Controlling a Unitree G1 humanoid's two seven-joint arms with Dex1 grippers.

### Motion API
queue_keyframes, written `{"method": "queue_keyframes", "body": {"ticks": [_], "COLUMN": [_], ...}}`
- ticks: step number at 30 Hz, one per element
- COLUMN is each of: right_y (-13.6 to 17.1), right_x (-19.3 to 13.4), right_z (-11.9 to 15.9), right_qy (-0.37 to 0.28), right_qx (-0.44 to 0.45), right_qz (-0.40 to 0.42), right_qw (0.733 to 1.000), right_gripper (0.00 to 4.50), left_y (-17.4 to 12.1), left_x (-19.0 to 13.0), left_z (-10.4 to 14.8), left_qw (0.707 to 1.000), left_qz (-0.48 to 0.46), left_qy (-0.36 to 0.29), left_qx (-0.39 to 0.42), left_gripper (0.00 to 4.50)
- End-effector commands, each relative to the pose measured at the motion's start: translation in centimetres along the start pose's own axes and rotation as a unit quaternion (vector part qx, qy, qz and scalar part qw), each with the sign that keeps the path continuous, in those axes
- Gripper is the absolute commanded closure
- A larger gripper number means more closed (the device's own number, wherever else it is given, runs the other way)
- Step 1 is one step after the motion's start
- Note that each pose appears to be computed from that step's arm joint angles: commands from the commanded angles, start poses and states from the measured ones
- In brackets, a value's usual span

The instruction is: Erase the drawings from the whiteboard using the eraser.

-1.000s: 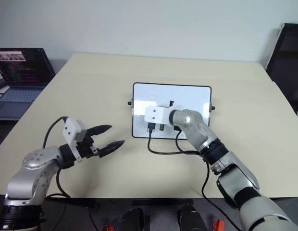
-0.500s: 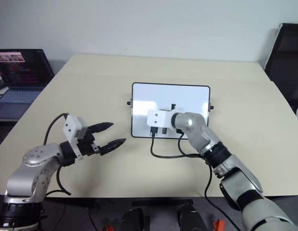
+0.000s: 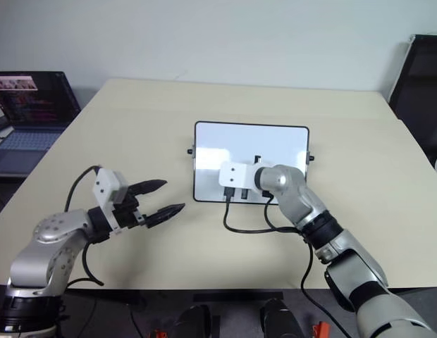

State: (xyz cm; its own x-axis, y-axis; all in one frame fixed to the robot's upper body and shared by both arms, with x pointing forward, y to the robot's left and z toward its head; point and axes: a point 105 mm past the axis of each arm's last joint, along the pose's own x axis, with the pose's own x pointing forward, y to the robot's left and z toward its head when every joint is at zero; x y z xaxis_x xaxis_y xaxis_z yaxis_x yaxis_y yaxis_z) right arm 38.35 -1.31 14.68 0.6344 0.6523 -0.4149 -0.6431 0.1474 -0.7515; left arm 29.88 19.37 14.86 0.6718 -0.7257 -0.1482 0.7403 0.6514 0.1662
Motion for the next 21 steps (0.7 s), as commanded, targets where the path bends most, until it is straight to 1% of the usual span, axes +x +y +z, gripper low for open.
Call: {"method": "queue_keyframes", "body": {"ticks": [1,2,3,7,8,10,11,13,14,15,16,17,20,21], "right_y": [-2.2,-2.5,-3.2,-4.2,-4.1,-3.7,-3.1,-1.8,-0.9,0.5,1.4,2.5,4.0,4.3], "right_x": [-1.7,-2.1,-3.3,-7.6,-8.8,-12.4,-14.0,-15.9,-16.8,-17.6,-18.2,-18.7,-19.6,-19.7], "right_z": [0.6,1.0,1.3,1.1,0.9,-0.9,-2.1,-3.8,-4.9,-6.6,-7.7,-8.8,-10.9,-11.6], "right_qy": [-0.029,-0.038,-0.056,-0.093,-0.101,-0.093,-0.079,-0.046,-0.020,0.032,0.068,0.094,0.130,0.140], "right_qx": [0.070,0.084,0.122,0.241,0.281,0.358,0.394,0.434,0.440,0.438,0.435,0.453,0.495,0.495], "right_qz": [-0.061,-0.071,-0.101,-0.171,-0.189,-0.252,-0.278,-0.306,-0.315,-0.321,-0.323,-0.328,-0.349,-0.352], "right_qw": [0.995,0.993,0.986,0.951,0.935,0.894,0.872,0.846,0.841,0.839,0.837,0.823,0.785,0.782], "right_gripper": [3.38,3.38,3.38,3.38,3.38,3.38,3.38,3.38,3.38,3.38,3.38,3.38,3.38,3.38], "left_y": [-0.5,-0.6,-0.9,-2.3,-2.6,-4.0,-4.7,-5.5,-6.0,-6.5,-6.8,-7.1,-8.2,-8.6], "left_x": [0.6,0.7,1.1,2.5,2.9,4.3,5.0,5.9,6.4,7.1,7.6,8.4,10.4,10.9], "left_z": [1.7,1.9,2.4,4.0,4.6,5.7,6.0,6.4,6.4,6.3,6.2,6.4,6.7,6.8], "left_qw": [0.999,0.999,0.998,0.994,0.993,0.986,0.982,0.975,0.971,0.966,0.962,0.959,0.948,0.943], "left_qz": [-0.022,-0.026,-0.038,-0.082,-0.096,-0.141,-0.164,-0.196,-0.213,-0.234,-0.248,-0.258,-0.290,-0.308], "left_qy": [-0.019,-0.021,-0.026,-0.042,-0.048,-0.058,-0.060,-0.059,-0.055,-0.047,-0.041,-0.042,-0.043,-0.039], "left_qx": [0.023,0.025,0.031,0.053,0.056,0.071,0.078,0.087,0.091,0.100,0.107,0.111,0.123,0.122], "left_gripper": [0.00,0.00,0.00,0.00,0.00,0.00,0.00,0.00,0.00,0.00,0.00,0.00,0.00,0.00]}}
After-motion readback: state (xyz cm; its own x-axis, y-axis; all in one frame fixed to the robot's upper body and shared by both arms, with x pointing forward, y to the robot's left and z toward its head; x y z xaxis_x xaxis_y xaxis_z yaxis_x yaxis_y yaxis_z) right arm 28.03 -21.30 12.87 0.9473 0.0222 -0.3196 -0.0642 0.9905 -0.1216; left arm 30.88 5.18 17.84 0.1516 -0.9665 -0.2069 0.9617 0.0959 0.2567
